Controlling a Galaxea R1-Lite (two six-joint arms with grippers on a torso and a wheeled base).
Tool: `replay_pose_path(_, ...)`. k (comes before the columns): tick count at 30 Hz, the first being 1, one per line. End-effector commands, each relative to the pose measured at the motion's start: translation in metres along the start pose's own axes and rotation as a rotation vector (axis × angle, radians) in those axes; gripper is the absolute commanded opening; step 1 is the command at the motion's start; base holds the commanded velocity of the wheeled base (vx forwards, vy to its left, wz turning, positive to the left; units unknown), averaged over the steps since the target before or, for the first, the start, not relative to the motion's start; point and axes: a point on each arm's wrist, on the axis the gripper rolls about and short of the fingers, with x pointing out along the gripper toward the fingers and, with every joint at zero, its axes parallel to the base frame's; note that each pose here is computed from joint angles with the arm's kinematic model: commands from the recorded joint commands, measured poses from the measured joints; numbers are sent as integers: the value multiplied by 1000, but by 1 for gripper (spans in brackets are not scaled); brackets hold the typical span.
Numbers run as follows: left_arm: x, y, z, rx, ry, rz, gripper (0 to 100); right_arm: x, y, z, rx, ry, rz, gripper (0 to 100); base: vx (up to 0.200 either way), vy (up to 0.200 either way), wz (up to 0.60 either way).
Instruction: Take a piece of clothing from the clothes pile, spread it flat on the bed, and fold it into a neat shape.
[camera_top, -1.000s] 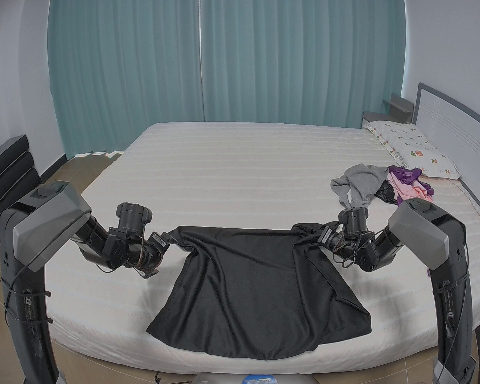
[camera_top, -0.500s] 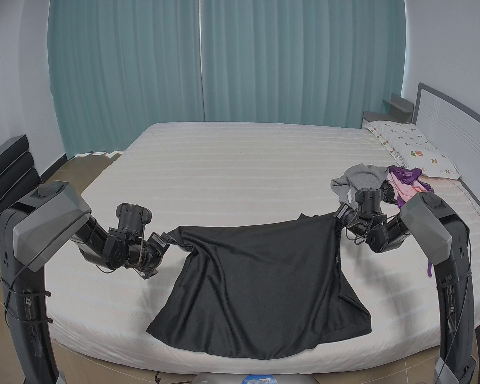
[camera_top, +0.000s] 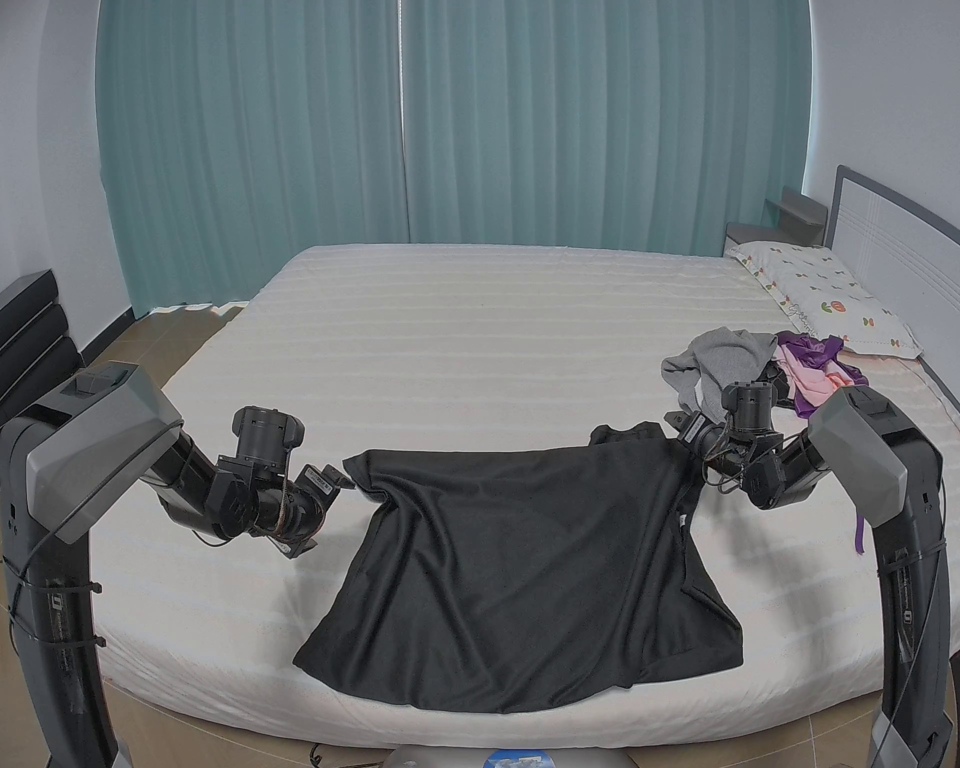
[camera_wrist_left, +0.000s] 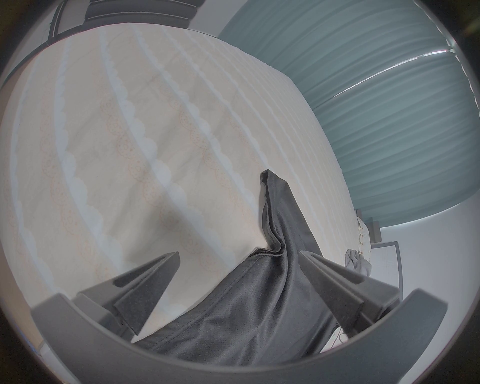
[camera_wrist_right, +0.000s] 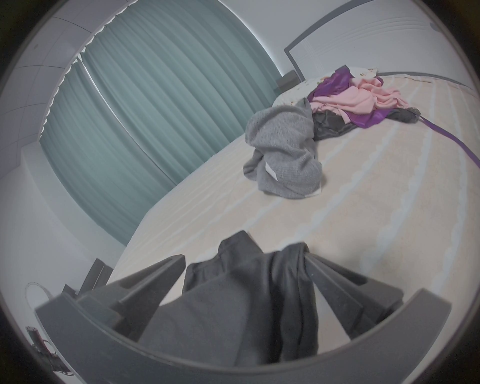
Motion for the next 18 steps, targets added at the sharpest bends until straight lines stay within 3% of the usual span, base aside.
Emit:
replay_pose_path(1, -1, 1, -1, -2, 2, 3, 100, -35, 3, 5, -6, 80, 21, 100, 0, 0, 0)
replay_pose_path(13, -1, 2, -1, -2, 4, 7, 100, -117, -7, -10, -120, 259, 80, 100, 0, 0, 0)
replay_pose_path(18, -2, 2, -2, -2, 5, 7, 100, -147, -16, -25, -228, 338, 72, 100, 0, 0, 0)
